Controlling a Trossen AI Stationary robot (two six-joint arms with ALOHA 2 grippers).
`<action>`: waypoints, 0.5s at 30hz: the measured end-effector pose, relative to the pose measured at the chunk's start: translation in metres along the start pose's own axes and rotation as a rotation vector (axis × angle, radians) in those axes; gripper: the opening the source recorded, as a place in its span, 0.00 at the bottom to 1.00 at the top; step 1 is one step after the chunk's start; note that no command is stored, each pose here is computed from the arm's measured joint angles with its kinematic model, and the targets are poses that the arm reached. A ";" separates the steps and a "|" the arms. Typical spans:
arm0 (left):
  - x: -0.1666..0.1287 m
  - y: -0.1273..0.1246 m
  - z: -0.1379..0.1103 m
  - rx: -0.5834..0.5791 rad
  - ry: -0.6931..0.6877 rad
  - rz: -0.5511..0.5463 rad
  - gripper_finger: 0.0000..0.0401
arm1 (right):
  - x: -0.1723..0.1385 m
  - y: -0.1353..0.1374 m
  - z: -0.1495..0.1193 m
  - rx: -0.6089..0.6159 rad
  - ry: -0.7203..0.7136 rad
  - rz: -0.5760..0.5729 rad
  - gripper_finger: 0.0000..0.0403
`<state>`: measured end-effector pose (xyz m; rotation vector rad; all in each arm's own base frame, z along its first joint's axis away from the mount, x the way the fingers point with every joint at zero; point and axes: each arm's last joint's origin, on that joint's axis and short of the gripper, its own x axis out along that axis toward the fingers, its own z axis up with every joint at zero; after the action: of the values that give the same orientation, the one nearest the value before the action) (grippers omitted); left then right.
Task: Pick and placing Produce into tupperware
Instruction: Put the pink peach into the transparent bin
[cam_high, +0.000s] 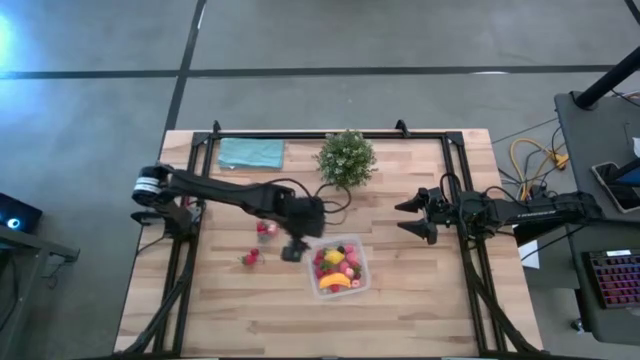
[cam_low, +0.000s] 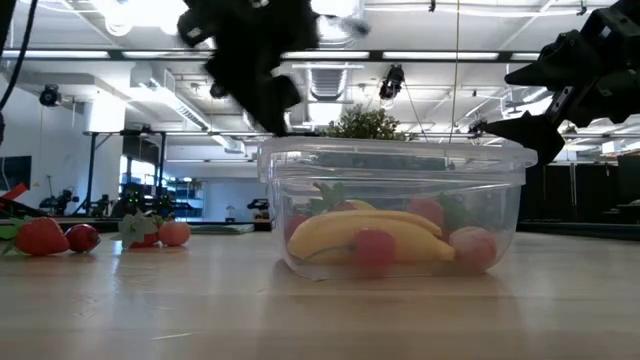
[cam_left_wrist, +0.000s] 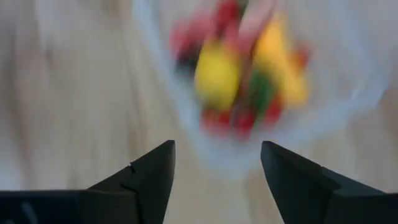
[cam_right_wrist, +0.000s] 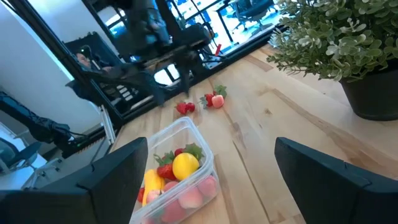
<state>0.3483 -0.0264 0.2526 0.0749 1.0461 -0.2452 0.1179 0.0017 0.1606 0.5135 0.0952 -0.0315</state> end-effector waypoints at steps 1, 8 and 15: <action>-0.004 0.000 -0.008 -0.007 0.067 0.033 0.56 | 0.000 0.000 0.000 0.000 0.000 0.000 0.85; -0.009 0.017 -0.056 -0.277 0.367 0.264 0.56 | 0.000 0.000 0.000 0.000 0.001 0.000 0.87; 0.011 0.021 -0.087 -0.126 0.496 0.184 0.56 | 0.000 0.000 0.000 0.000 0.000 0.000 0.86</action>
<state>0.2849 0.0079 0.1980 0.1214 1.5356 0.0112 0.1179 0.0017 0.1605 0.5135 0.0955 -0.0317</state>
